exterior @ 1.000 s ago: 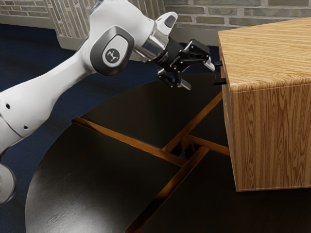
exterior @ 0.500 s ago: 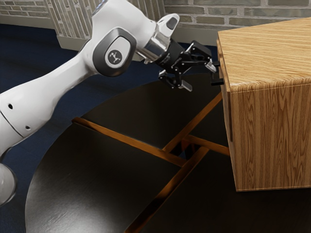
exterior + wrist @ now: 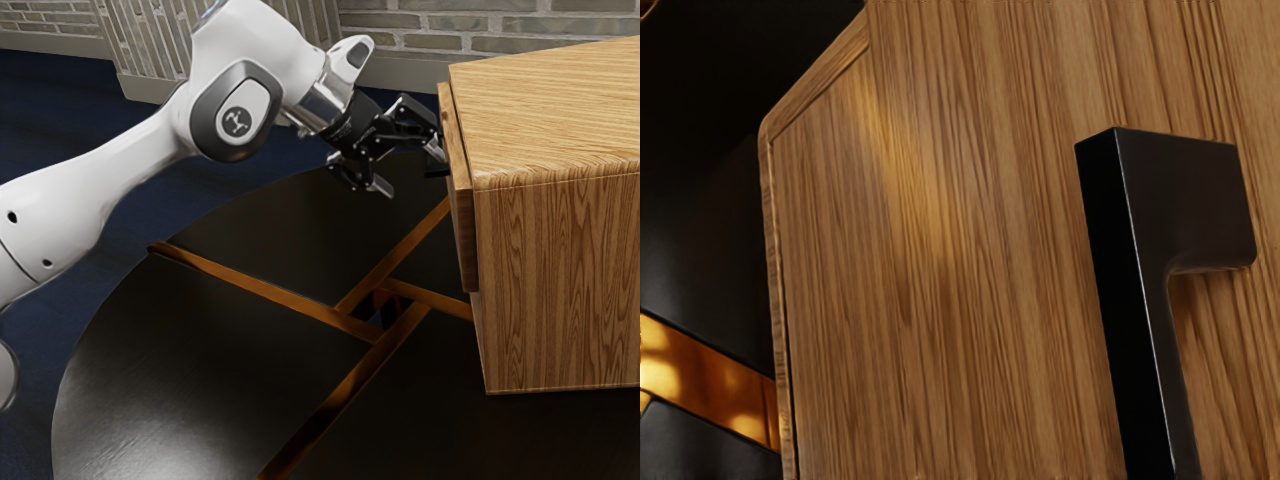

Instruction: Pull the drawer handle with one arm to open the drawer

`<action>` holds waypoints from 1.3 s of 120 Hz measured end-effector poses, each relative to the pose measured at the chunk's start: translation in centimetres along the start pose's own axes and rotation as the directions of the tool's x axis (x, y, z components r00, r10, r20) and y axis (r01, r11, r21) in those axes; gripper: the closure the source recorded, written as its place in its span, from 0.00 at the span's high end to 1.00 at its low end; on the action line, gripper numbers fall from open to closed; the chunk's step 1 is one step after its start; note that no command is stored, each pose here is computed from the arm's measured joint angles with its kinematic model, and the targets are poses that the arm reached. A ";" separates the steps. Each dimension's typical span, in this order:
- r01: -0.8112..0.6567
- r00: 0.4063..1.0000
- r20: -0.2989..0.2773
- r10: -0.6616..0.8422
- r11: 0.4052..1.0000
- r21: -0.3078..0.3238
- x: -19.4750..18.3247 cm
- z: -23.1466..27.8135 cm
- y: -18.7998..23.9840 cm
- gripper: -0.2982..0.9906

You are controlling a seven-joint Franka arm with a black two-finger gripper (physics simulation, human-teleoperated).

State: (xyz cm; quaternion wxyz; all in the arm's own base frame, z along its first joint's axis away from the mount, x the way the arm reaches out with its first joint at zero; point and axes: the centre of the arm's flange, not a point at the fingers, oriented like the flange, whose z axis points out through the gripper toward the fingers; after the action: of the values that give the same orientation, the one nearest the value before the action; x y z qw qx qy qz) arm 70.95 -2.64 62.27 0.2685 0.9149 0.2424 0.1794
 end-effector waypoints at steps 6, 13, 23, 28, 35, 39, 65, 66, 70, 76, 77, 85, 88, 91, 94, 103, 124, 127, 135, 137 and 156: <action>-0.001 1.000 -0.003 0.001 1.000 0.007 -0.2 -0.1 0.1 0.76; 0.001 1.000 -0.003 -0.001 1.000 0.014 -0.2 -0.1 -0.1 0.76; 0.007 1.000 -0.004 -0.007 1.000 0.019 -0.2 0.0 -0.3 0.77; 0.009 1.000 -0.003 -0.009 1.000 0.021 -0.2 0.0 -0.4 0.77; 0.013 1.000 -0.003 -0.013 0.999 0.031 -0.3 0.1 -0.8 0.77; 0.016 1.000 -0.004 -0.016 0.999 0.037 -0.3 0.0 -1.0 0.76; 0.023 1.000 -0.011 -0.022 0.999 0.049 -0.9 -0.8 -0.9 0.76; 0.023 1.000 -0.011 -0.022 0.998 0.050 -0.9 -0.9 -0.8 0.76; 0.025 1.000 -0.012 -0.025 0.998 0.053 -1.0 -1.0 -0.9 0.77; 0.028 1.000 -0.010 -0.028 0.998 0.056 -1.1 -1.0 -1.0 0.77; 0.029 1.000 -0.009 -0.028 0.998 0.057 -1.1 -1.0 -1.0 0.77; 0.032 0.999 -0.007 -0.032 0.998 0.056 -1.2 -1.0 -1.1 0.77; 0.034 0.999 -0.006 -0.034 0.998 0.056 -1.2 -0.9 -1.1 0.77; 0.036 0.999 -0.004 -0.035 0.998 0.055 -1.3 -0.9 -1.1 0.77; 0.038 0.999 -0.004 -0.038 0.998 0.054 -1.2 -0.9 -1.1 0.77; 0.045 0.999 -0.004 -0.045 0.997 0.057 -1.2 -1.0 -1.5 0.77; 0.069 0.998 -0.003 -0.069 0.996 0.060 -0.7 -1.5 -2.9 0.77; 0.072 0.997 -0.004 -0.072 0.996 0.059 -0.6 -1.6 -3.1 0.77; 0.078 0.997 -0.006 -0.078 0.996 0.052 -0.5 -2.3 -3.4 0.77; 0.079 0.997 -0.008 -0.079 0.996 0.051 -0.5 -2.5 -3.5 0.77; 0.092 0.996 -0.012 -0.091 0.995 0.045 -0.3 -3.7 -4.3 0.77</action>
State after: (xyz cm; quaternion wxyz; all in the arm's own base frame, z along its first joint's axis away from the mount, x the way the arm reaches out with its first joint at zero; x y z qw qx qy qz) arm 67.51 1.89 62.66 0.2541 0.9078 0.2894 0.1661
